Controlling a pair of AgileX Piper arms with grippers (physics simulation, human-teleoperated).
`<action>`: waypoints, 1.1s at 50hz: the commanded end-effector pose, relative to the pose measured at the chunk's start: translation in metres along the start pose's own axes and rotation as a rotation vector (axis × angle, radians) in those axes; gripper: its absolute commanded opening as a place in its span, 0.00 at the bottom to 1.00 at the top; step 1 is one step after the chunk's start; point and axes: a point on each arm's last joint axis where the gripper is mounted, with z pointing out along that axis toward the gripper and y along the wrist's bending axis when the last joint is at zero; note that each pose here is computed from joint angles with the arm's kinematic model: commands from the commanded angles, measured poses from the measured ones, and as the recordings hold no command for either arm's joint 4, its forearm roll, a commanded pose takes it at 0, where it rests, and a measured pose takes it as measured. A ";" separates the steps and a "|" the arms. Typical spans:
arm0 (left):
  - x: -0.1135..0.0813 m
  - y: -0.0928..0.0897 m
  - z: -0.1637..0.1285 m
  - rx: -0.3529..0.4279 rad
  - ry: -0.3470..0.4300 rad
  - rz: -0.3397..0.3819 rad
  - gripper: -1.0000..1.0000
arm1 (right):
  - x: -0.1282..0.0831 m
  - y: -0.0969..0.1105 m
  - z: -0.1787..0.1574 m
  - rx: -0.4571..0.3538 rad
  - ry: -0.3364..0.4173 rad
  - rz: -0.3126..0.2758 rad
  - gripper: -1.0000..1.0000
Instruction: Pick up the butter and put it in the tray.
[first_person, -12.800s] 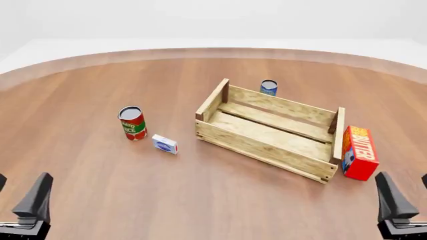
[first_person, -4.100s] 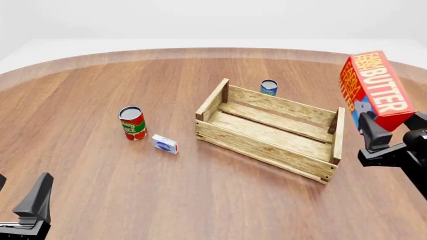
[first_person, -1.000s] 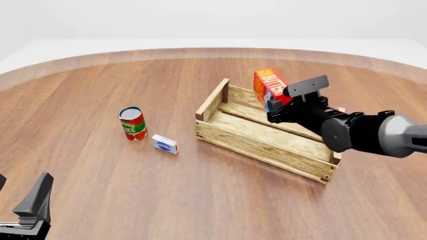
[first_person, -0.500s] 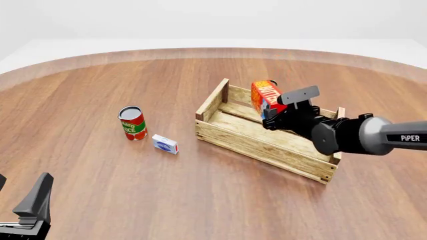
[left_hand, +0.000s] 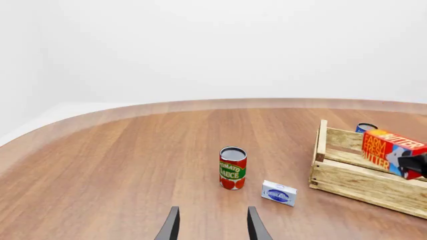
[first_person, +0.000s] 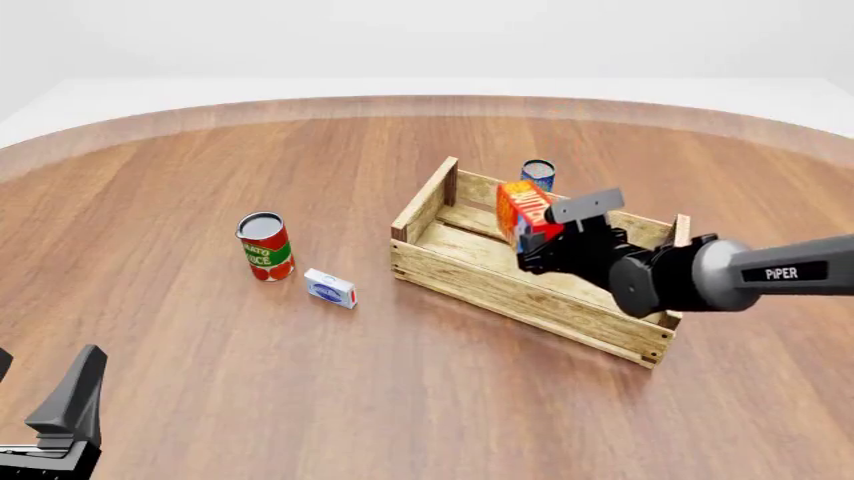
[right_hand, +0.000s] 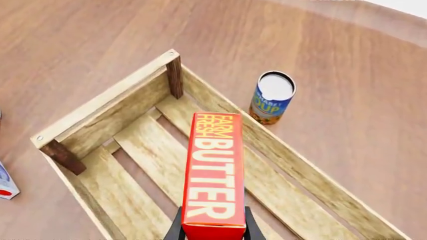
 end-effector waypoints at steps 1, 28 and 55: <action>0.000 0.000 0.000 0.000 0.000 0.000 1.00 | 0.000 0.001 0.004 -0.001 -0.010 0.028 0.00; 0.000 0.000 0.000 0.000 0.000 0.000 1.00 | 0.009 -0.002 0.015 0.006 0.026 0.042 0.00; 0.000 0.000 0.000 0.000 0.000 0.000 1.00 | 0.005 -0.007 0.016 0.017 0.021 0.062 1.00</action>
